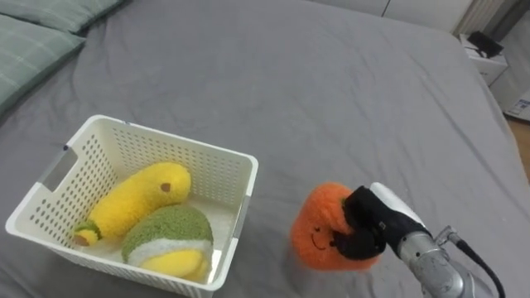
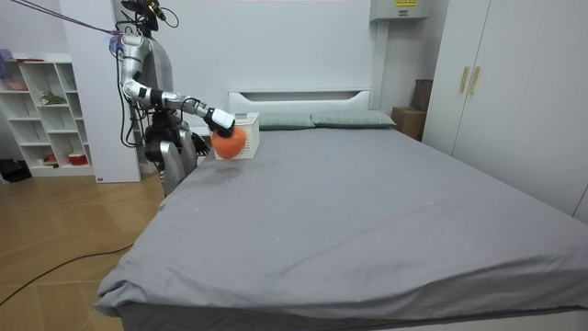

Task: Collect toys from the bed

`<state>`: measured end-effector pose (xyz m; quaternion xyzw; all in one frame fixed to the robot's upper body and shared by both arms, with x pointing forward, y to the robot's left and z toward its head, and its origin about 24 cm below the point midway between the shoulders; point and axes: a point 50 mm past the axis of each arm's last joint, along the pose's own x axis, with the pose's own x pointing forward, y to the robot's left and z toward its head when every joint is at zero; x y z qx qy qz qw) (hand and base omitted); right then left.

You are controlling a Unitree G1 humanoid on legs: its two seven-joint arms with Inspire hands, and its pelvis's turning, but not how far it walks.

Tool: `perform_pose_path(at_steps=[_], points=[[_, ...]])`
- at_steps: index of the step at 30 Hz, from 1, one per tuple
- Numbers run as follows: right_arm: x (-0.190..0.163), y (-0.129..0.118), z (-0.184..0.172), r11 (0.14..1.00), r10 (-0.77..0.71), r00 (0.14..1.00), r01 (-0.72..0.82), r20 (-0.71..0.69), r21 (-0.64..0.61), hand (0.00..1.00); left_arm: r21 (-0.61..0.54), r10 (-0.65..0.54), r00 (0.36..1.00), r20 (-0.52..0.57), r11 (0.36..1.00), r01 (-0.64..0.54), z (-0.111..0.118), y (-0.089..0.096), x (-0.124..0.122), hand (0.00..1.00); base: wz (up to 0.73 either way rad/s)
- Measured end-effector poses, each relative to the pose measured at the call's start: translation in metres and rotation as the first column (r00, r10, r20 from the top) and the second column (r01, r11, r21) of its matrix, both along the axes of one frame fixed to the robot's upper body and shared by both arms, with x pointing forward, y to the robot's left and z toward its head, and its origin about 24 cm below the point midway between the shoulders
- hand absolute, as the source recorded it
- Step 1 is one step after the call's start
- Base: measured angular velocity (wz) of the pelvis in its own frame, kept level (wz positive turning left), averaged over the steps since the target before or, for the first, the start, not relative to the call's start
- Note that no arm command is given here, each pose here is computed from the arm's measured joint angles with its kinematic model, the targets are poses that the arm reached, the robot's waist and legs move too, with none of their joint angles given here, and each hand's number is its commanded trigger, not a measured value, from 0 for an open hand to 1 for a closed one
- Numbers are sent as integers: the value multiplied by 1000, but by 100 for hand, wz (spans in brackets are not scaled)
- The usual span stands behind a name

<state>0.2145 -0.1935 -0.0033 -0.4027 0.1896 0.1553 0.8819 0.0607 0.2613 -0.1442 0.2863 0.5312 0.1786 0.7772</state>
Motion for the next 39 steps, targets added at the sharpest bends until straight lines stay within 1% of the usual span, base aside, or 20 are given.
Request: perform_pose_path(at_steps=[5,9,13,20,24,25,27,32,34,39], points=[[12,-1,15,1000,-4,998,4,66,0,100,-1,-2,1000,4,1000,2,0,-1,1,0,0],[18,0,33,1000,-2,989,1,149,5,100,32,1,1000,0,999,-1,1,1,-3,0,-4],[19,2,41,999,-2,982,-5,186,38,100,41,3,1000,-5,999,-3,1,2,-5,0,0],[23,6,52,999,5,971,-17,238,46,100,41,5,1000,-4,999,-4,1,2,-5,0,0],[28,12,75,998,25,941,-45,336,52,100,51,-13,1000,-4,999,14,1,3,-4,0,0],[29,14,81,996,25,933,-53,359,69,100,52,-13,1000,-3,999,13,1,3,-4,0,0],[33,16,87,994,28,924,-68,382,91,100,52,-13,1000,-2,999,13,2,3,-4,0,0],[44,25,107,991,54,887,-103,458,83,100,58,-33,999,6,998,33,3,2,0,0,0],[48,34,118,986,81,864,-142,497,85,100,62,-47,999,8,997,47,3,1,3,0,2],[51,53,124,972,144,845,-217,515,85,100,58,-80,997,13,995,79,3,-2,8,0,9]])
